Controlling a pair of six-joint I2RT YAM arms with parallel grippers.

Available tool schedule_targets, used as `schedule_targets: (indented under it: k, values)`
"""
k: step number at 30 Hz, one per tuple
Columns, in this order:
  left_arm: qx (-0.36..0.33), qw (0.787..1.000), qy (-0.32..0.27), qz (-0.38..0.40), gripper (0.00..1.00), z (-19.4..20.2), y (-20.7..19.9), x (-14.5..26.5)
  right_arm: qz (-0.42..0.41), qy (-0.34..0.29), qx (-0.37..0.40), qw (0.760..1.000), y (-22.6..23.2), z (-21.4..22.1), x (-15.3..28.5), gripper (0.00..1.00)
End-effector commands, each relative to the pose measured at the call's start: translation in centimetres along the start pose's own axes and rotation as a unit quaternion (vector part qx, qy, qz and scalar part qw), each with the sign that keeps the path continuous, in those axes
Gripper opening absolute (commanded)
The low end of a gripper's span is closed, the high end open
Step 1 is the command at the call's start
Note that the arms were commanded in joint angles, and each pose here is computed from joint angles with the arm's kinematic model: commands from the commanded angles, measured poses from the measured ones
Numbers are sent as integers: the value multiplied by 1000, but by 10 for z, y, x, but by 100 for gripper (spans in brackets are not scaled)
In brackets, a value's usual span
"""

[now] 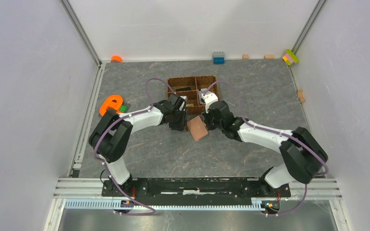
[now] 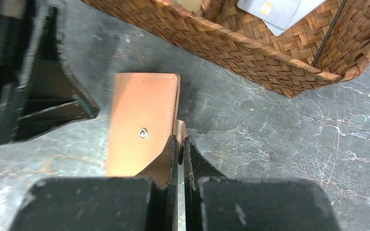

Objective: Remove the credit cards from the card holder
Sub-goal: Open the card holder at the center of the board.

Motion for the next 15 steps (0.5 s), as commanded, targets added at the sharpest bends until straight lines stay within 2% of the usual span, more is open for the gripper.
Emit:
schedule_targets:
  k: [1,3,7,10,14,15]
  values:
    - [-7,999,-21,49,38,-5,-18,22,-48,-94,-21,994,10,-33,26,0]
    - [-11,996,-32,83,40,-5,-27,33,-55,-103,-25,993,12,-33,30,0]
    - [-18,986,-61,156,50,-4,-43,55,-70,-102,-26,992,16,-33,29,0]
    - [-22,982,-72,173,57,-3,-45,63,-94,-109,-24,989,23,-35,30,0]
    - [-19,983,-66,172,59,-2,-46,60,-93,-119,-25,988,22,-36,34,0]
    - [-20,982,-59,177,68,-1,-47,59,-94,-122,-25,988,22,-36,35,0]
Point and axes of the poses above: each gripper's point midway between its finger pads, its own x axis back along the fingers, its own y axis along the line the jaws close on, z = x × y, the point moved 4 cm from there along x, back along the fingers, and after that the axes turned 14 degrees about x, right-handed, at the moved point
